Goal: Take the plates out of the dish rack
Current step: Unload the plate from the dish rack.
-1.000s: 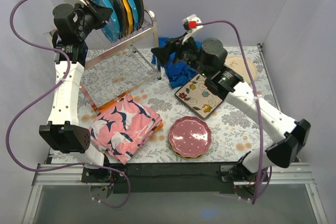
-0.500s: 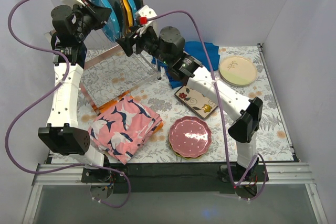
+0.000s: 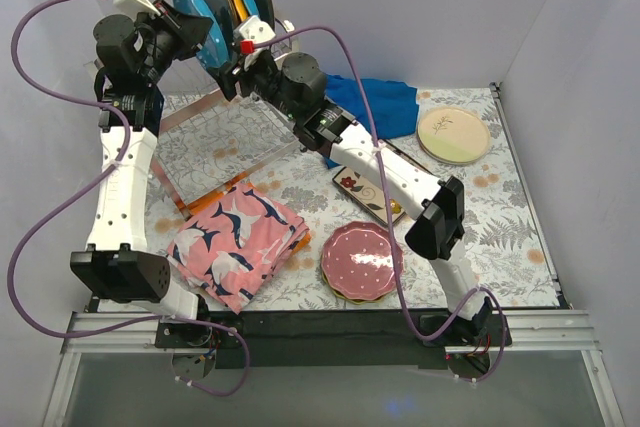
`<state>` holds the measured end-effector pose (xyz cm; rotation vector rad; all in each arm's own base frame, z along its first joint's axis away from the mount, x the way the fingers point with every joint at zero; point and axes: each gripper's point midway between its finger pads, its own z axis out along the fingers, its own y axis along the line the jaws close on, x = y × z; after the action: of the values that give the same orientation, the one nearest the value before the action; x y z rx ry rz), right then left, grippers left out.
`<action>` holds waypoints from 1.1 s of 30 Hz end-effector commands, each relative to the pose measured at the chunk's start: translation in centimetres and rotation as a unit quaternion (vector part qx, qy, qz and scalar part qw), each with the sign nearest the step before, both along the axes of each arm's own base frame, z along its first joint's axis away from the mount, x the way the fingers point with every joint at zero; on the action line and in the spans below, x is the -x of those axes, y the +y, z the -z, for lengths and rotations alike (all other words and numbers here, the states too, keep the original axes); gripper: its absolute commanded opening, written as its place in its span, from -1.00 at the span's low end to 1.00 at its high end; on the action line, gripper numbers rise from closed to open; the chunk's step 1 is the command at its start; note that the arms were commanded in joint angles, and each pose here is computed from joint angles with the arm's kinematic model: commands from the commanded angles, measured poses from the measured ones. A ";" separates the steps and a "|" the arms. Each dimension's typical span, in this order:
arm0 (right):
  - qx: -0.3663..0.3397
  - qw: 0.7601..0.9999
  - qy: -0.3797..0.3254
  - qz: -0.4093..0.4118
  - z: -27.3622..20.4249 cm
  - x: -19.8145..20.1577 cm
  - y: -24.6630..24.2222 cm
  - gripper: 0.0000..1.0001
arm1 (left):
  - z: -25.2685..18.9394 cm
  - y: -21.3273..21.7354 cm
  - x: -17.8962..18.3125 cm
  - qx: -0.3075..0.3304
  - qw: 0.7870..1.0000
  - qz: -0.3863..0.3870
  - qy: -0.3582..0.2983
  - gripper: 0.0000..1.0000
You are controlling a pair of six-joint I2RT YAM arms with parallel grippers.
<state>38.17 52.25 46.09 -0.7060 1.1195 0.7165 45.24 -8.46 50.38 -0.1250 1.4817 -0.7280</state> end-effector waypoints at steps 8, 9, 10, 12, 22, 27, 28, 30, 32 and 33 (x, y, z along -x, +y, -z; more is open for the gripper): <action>-0.067 0.993 -0.079 0.050 -4.4 -1.6 -0.6 0.45 | -8.3 -3.0 7.6 0.011 0.988 0.082 -0.127 -1.00; -0.067 0.993 -0.078 0.053 -3.9 -1.9 -0.4 0.45 | -8.4 -3.0 7.9 0.011 0.988 0.081 -0.130 -1.00; -0.074 0.992 -0.082 0.055 -4.3 -1.9 -0.5 0.45 | -8.1 -3.0 7.8 0.012 0.988 0.082 -0.127 -1.00; -0.074 0.992 -0.085 0.056 -3.9 -2.1 -0.3 0.45 | -8.3 -3.0 8.2 0.011 0.988 0.081 -0.133 -1.00; -0.087 0.989 -0.091 0.071 -3.2 -3.0 0.0 0.23 | -8.6 -2.9 9.2 0.011 0.986 0.082 -0.143 -1.00; -0.097 0.988 -0.094 0.079 -3.3 -3.2 -0.3 -0.03 | -8.6 -3.0 9.7 0.012 0.986 0.085 -0.146 -1.00; -0.098 0.988 -0.094 0.080 -3.2 -3.3 -0.3 -0.22 | -8.5 -3.1 9.8 0.012 0.985 0.085 -0.146 -1.00; -0.103 0.986 -0.096 0.083 -3.2 -3.4 -0.3 -0.44 | -8.6 -3.1 10.2 0.013 0.985 0.086 -0.150 -1.00; -0.111 0.985 -0.102 0.085 -3.6 -3.3 -0.5 -0.71 | -8.2 -3.1 10.1 0.013 0.986 0.087 -0.145 -1.00; -0.120 0.983 -0.106 0.086 -4.0 -3.3 -0.7 -0.81 | -8.1 -3.0 10.0 0.012 0.986 0.086 -0.144 -1.00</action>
<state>41.48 53.59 45.75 -0.5527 1.0106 0.6257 41.50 -9.04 51.75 -0.0893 1.4148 -0.7767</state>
